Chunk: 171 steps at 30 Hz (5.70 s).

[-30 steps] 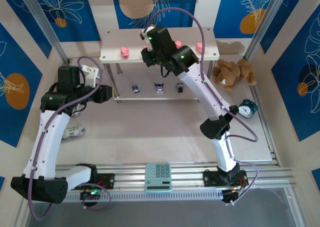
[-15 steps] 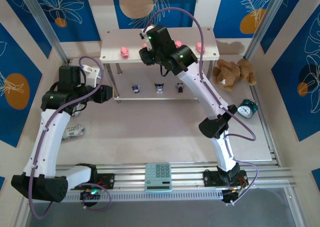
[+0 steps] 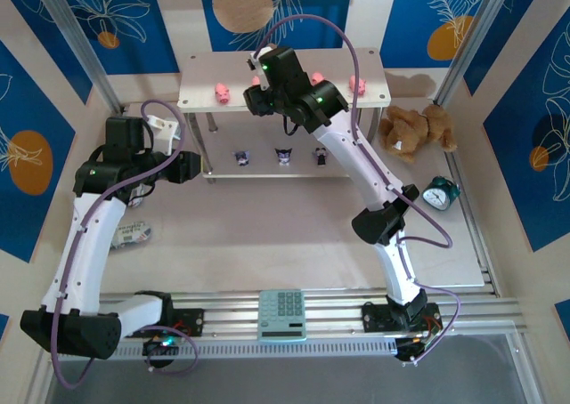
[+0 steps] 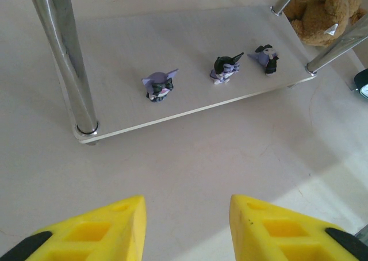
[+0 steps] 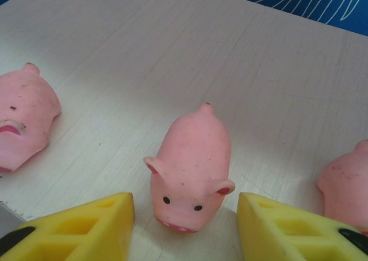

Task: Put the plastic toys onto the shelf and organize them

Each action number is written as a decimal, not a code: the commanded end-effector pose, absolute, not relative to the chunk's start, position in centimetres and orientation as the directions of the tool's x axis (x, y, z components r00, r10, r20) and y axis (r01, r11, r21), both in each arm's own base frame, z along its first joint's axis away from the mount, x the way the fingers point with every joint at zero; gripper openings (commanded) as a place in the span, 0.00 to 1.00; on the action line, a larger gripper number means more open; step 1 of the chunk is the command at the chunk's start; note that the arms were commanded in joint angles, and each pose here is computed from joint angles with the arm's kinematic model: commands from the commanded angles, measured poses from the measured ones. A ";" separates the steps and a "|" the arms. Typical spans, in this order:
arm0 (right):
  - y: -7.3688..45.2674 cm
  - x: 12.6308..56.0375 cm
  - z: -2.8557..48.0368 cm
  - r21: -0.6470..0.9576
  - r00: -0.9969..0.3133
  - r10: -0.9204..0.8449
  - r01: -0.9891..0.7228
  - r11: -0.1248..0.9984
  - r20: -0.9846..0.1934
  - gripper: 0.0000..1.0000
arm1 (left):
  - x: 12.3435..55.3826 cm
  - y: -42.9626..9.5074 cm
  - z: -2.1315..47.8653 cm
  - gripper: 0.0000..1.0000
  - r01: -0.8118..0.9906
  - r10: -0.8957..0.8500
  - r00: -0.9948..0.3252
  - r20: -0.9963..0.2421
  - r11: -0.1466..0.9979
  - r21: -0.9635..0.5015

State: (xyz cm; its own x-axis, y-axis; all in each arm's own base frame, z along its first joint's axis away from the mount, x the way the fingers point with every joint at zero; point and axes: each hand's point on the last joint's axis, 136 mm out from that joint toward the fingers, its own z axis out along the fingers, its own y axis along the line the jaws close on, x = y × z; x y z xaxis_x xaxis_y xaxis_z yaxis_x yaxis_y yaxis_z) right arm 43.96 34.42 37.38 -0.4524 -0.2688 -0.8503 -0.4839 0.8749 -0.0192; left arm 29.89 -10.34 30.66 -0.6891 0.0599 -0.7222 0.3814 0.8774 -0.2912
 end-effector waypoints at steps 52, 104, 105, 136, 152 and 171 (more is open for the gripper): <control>18.9 34.1 50.8 0.034 -0.234 -0.047 -0.330 0.943 -0.971 0.46 | 37.8 -16.6 41.5 0.19 0.515 0.081 -0.548 -0.833 0.817 -0.259; 15.4 34.1 49.7 0.102 -0.257 0.025 -0.288 0.952 -0.966 0.46 | 44.4 -17.2 39.4 0.20 0.453 0.172 -0.546 -0.820 0.884 -0.117; 15.4 34.2 49.6 0.102 -0.258 0.026 -0.288 0.952 -0.966 0.46 | 44.5 -17.2 39.4 0.20 0.452 0.171 -0.545 -0.821 0.885 -0.115; 15.0 34.8 48.7 0.111 -0.284 0.031 -0.270 0.957 -0.958 0.48 | 44.1 -16.5 42.6 0.40 0.435 0.147 -0.470 -0.870 0.897 -0.083; 24.7 35.3 46.3 0.107 -0.396 -0.127 -0.518 0.849 -0.910 0.25 | 40.2 -19.1 45.0 0.22 0.541 0.155 -0.441 -0.884 0.832 -0.124; 33.0 38.7 41.2 0.115 -0.479 -0.240 -0.599 0.792 -0.844 0.21 | 38.3 -17.2 46.6 0.23 0.515 0.182 -0.395 -0.901 0.855 -0.053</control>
State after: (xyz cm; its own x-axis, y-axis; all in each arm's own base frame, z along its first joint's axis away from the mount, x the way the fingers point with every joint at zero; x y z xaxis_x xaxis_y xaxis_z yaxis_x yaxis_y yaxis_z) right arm 39.12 32.71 40.23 -0.4902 -0.2517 -0.8345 -0.5857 0.8042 0.1015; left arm 39.72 -18.41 45.17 -0.4281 0.1718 -0.8872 0.5219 0.8485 -0.0876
